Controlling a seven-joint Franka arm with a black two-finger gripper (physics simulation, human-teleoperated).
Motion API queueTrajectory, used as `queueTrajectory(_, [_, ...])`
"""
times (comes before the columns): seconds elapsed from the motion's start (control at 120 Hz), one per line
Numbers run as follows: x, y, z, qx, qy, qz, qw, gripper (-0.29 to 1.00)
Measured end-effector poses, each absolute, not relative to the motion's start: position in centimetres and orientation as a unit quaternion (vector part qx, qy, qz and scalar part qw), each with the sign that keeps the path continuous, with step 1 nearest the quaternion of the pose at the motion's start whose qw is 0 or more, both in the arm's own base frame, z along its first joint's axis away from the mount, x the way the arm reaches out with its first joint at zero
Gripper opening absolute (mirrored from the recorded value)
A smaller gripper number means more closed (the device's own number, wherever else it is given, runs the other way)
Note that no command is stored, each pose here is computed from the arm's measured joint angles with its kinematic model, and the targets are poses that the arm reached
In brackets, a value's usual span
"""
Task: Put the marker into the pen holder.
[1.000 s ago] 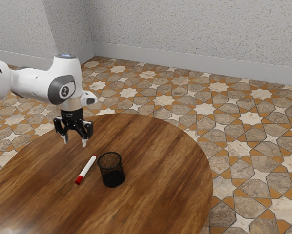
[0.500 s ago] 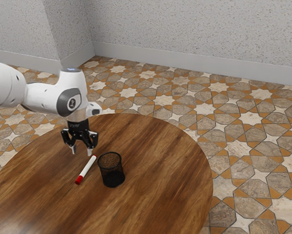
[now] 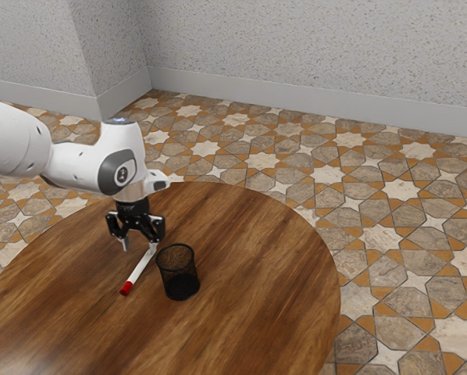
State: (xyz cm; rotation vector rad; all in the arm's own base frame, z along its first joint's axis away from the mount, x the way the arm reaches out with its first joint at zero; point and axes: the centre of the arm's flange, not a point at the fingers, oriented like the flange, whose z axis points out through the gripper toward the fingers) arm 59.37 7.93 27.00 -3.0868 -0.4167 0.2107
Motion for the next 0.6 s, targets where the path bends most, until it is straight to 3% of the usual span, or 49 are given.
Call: queueTrajectory(0.6, [60.3, 7.9, 25.6, -0.988, -0.137, 0.068, -0.002, 0.53])
